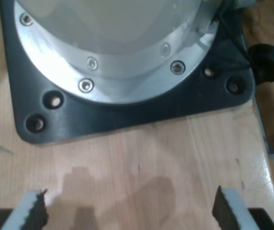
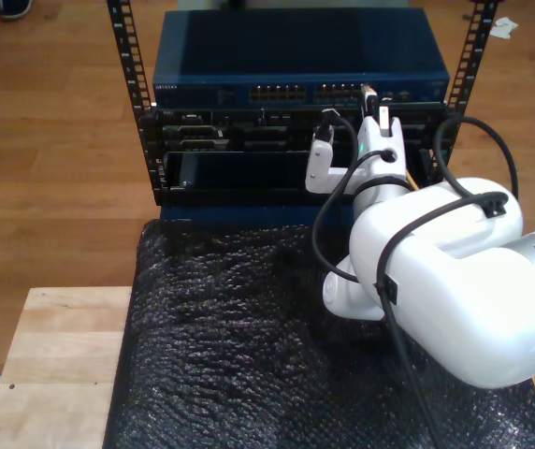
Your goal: Grab the cable and plug it in
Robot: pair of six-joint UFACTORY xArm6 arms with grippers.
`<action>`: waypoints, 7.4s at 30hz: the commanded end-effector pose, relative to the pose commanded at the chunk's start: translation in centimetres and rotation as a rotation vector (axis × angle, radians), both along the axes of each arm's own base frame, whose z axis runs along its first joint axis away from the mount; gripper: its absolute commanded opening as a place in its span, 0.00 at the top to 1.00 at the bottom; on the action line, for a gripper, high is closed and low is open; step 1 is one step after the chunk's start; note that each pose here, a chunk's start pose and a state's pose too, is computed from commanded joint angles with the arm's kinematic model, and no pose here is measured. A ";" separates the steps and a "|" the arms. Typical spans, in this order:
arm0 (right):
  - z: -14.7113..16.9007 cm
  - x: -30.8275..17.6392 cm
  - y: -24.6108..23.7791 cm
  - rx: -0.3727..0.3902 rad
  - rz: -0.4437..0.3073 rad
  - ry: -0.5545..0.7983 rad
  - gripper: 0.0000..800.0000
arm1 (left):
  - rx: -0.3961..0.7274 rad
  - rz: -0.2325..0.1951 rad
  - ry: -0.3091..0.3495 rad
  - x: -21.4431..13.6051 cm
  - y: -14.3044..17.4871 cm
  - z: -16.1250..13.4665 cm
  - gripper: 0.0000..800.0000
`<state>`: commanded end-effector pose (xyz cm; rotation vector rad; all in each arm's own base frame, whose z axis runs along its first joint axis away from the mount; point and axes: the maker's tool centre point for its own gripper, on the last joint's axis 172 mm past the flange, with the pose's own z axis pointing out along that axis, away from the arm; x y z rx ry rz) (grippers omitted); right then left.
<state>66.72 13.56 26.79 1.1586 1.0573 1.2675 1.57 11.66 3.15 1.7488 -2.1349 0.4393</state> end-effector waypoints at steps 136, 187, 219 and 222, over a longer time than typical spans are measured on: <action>-6.3 -38.5 -36.7 -0.013 0.090 1.396 0.00 | 0.000 -0.002 0.000 0.0 0.0 0.0 0.00; -22.3 -64.1 -28.7 0.107 0.437 1.695 0.00 | -0.002 -0.002 0.000 0.0 0.0 0.0 0.00; -24.1 -64.6 -28.5 0.114 0.380 1.690 0.00 | 0.000 -0.002 0.000 0.0 0.0 0.0 0.00; -24.1 -64.6 -28.5 0.113 0.381 1.691 0.00 | -0.002 -0.002 0.000 0.0 0.0 0.0 0.00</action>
